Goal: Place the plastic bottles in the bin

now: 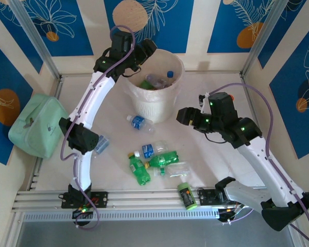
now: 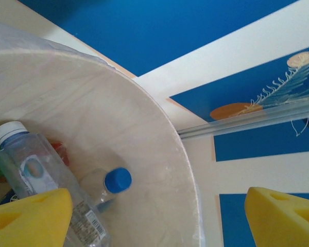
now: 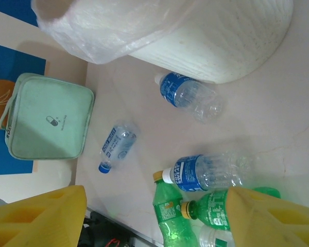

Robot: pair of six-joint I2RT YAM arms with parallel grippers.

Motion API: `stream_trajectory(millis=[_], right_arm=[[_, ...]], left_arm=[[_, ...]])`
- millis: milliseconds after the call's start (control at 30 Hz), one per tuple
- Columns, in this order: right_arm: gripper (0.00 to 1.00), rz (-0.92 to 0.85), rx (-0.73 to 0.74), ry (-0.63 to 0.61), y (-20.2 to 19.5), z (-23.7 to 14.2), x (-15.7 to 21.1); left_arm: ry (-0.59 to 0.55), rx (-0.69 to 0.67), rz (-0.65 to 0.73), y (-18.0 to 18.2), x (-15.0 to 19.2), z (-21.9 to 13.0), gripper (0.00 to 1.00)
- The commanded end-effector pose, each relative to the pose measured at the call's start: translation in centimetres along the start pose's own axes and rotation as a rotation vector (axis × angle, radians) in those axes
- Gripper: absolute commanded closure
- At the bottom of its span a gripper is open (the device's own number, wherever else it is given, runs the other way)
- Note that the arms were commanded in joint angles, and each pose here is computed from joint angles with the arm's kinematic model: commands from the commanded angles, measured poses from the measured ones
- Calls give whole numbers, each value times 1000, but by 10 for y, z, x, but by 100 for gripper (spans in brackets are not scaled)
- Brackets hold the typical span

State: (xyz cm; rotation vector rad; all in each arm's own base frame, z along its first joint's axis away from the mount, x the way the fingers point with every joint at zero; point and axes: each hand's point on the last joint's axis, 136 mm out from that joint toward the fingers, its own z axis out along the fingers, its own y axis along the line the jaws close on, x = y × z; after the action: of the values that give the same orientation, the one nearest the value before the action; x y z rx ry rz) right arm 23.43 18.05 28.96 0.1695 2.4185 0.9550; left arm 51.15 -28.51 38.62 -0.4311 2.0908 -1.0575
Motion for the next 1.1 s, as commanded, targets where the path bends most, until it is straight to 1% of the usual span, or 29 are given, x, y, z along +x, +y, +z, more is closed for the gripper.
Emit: stream_trajectory(millis=[0,67,167,233,300,467,600,700,867,967,1067], right_arm=[[27,4,81,106,-24,4,31],[25,4,145,155,-39,3,48],[22,14,191,227,-57,5,72],[21,28,201,290,-64,10,88],[21,34,222,349,-69,17,102],[20,12,321,465,-84,28,131],[18,-43,426,559,-98,31,158],[15,-96,494,613,-106,32,177],[13,-131,595,703,-121,40,201],[12,-156,637,726,-125,44,206],[10,-179,663,744,-130,54,207]], left_arm=[[-27,130,95,-47,-13,-61,14],[-14,164,147,-55,-6,-79,14],[1,221,210,-54,9,-104,14],[16,247,228,-44,25,-117,14],[35,243,250,-26,43,-130,14],[86,90,297,43,83,-158,12],[138,-20,292,91,111,-173,11],[195,-82,242,124,134,-173,11],[302,-247,31,199,186,-170,15],[333,-339,10,229,204,-180,16],[345,-402,17,246,212,-191,16]])
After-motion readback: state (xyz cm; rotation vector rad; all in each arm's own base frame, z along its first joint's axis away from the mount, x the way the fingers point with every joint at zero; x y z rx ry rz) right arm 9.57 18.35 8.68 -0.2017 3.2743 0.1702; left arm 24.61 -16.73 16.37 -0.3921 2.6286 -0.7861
